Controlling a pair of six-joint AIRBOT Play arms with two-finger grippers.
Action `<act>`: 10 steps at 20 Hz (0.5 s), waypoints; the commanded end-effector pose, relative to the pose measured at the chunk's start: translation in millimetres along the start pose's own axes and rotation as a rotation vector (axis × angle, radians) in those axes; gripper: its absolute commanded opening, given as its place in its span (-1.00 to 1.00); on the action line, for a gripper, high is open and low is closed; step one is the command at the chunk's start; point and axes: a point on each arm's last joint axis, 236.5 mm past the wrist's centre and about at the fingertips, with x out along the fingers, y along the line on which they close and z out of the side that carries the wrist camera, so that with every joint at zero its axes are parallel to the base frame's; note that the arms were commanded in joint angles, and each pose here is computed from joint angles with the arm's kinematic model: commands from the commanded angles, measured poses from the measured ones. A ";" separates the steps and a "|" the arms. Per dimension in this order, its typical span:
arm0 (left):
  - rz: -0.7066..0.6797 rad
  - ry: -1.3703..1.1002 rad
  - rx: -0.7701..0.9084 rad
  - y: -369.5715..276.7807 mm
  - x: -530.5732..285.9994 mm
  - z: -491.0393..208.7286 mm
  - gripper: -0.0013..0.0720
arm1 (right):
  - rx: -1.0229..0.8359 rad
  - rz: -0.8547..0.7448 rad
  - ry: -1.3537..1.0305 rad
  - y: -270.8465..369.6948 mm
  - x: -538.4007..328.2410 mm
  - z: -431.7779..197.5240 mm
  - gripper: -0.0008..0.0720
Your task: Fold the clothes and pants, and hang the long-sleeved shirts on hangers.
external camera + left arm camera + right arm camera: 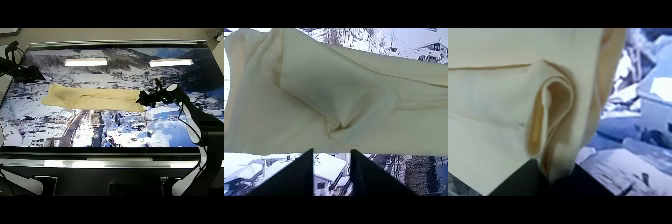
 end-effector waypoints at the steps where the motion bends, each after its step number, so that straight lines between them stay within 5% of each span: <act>1: -0.019 0.000 -0.006 -6.6 0.6 0.1 -0.92 | -0.015 0.017 -0.032 15.6 -6.8 5.5 -0.91; 10: -0.158 0.158 -0.093 -131.5 108.4 -42.7 -0.92 | -0.101 0.032 -0.212 106.6 -128.0 8.9 -0.91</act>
